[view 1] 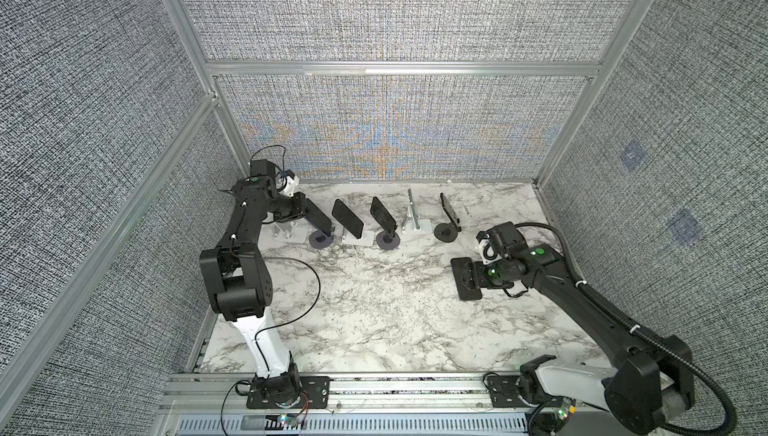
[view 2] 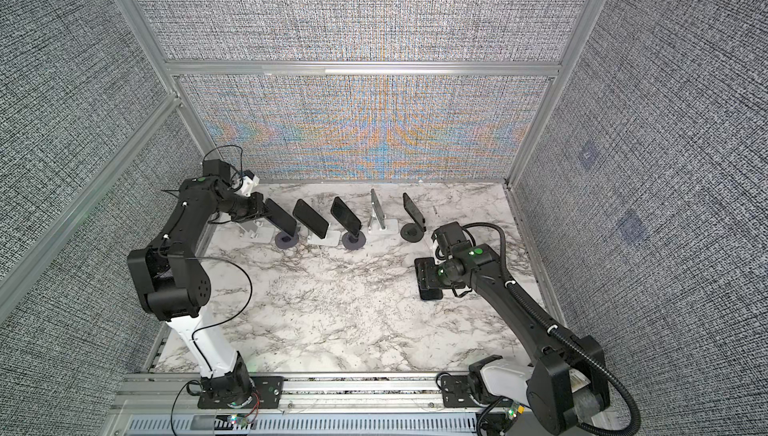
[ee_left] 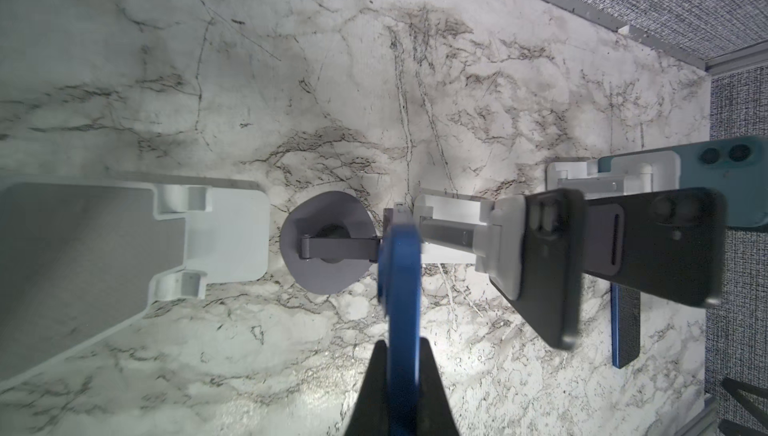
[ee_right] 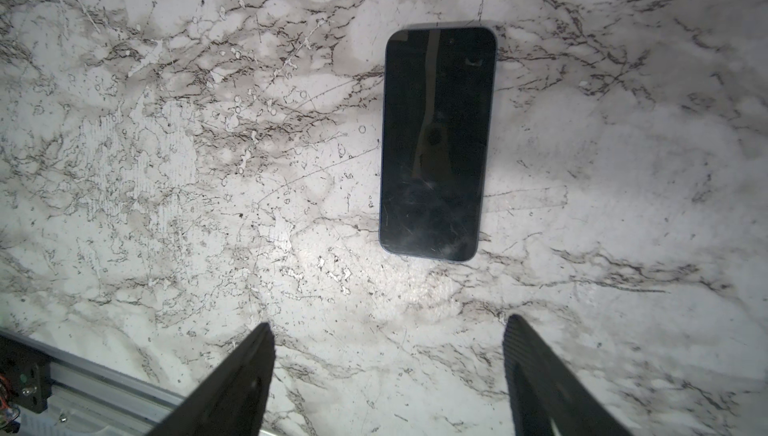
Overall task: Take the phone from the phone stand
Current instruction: 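Close the left gripper on the next blue-edged phone on its stand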
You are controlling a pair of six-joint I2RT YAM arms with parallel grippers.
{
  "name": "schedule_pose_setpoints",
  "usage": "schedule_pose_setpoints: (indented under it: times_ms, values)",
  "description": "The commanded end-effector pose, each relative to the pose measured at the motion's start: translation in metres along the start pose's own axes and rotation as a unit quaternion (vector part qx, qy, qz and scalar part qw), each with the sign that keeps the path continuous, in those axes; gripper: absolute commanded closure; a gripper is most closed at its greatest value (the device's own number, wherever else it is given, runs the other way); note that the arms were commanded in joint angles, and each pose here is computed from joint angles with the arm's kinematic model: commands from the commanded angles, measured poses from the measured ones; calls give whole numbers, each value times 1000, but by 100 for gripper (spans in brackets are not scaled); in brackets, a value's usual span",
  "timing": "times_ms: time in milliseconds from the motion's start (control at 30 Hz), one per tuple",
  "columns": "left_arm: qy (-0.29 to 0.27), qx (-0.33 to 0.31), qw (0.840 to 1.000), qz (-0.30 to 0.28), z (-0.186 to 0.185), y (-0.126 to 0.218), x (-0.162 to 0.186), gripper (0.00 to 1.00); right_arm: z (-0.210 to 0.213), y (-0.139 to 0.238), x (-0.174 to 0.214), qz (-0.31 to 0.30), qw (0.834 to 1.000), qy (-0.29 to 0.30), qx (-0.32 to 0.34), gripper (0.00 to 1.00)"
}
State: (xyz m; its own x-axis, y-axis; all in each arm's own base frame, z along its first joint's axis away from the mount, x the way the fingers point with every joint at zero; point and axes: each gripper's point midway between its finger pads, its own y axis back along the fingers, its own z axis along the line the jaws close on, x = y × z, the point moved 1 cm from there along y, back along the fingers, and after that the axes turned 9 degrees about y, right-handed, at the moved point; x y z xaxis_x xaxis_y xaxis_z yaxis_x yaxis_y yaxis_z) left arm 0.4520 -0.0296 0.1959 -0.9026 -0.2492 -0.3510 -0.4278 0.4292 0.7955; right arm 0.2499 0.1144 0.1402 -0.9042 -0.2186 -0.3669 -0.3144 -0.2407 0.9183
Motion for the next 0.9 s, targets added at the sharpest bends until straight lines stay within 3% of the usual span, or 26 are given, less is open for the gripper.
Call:
schedule_pose_setpoints:
  times_ms: [0,167,400,533,667,867]
  values:
    - [-16,-1,1000,-4,-12,21,3,97,5,2,-1,2,1000,8,-14,23]
    - [-38,-15,999,-22,-33,64,12,100,18,7,-4,-10,998,31,-45,23]
    - [-68,-40,995,-54,-65,116,43,100,42,31,-30,-53,989,113,-74,20]
    - [-99,1,995,-3,-103,99,84,100,62,40,-42,-76,975,194,-80,17]
    - [-94,61,993,45,-131,83,116,100,82,54,-56,-97,958,255,-89,16]
    - [-72,184,975,102,-170,70,141,100,118,71,-69,-108,925,338,-132,18]
